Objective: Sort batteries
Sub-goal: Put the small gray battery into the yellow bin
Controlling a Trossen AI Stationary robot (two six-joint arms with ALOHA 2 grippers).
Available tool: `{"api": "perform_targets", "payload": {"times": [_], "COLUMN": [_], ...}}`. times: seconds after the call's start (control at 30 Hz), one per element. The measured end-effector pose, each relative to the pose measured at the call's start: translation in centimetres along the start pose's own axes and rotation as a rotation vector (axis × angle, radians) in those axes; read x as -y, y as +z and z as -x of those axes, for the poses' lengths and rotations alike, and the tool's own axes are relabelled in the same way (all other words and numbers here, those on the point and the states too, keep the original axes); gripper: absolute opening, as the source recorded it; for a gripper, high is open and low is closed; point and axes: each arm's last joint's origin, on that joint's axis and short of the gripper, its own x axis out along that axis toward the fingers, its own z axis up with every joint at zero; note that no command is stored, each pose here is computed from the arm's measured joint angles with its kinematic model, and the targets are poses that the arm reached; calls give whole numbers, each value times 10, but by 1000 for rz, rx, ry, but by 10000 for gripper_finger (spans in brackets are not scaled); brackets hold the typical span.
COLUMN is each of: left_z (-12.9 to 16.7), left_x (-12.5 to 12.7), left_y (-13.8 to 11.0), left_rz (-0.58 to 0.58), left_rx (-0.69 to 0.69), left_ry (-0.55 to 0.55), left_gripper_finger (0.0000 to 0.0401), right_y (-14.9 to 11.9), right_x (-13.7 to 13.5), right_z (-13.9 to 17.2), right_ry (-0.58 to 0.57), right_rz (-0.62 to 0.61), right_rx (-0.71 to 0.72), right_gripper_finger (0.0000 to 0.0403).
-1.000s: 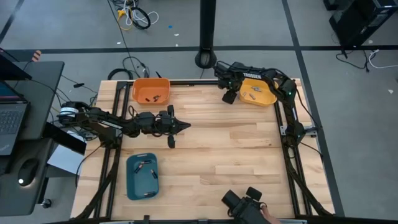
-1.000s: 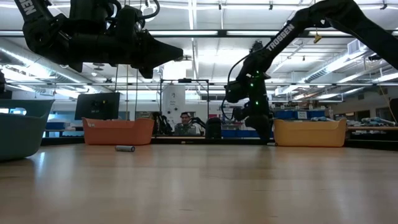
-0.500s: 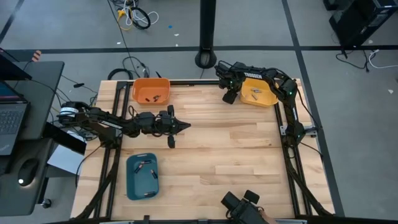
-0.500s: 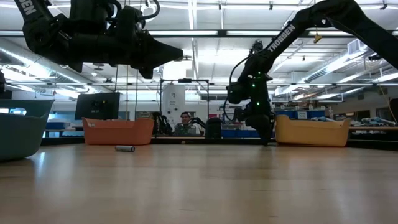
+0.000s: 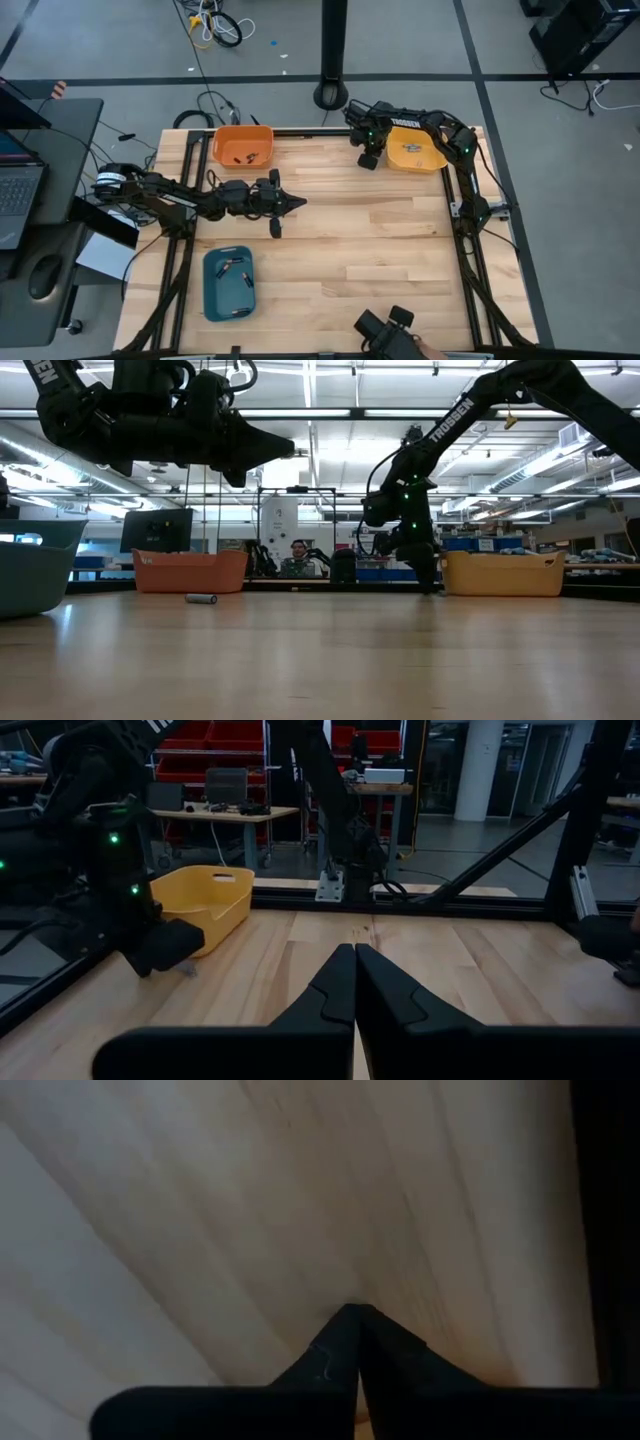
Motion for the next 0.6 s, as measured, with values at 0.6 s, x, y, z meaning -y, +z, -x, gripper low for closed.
{"api": "perform_targets", "payload": {"times": [0.6], "left_z": [0], "left_x": [0], "left_y": [0], "left_rz": [0], "left_rx": [-3], "left_ry": [0], "left_gripper_finger": [10], "right_y": [-6], "right_x": [-54], "right_z": [36], "right_ry": [38], "right_rz": [107], "right_rx": [-70], "right_gripper_finger": [76]}}
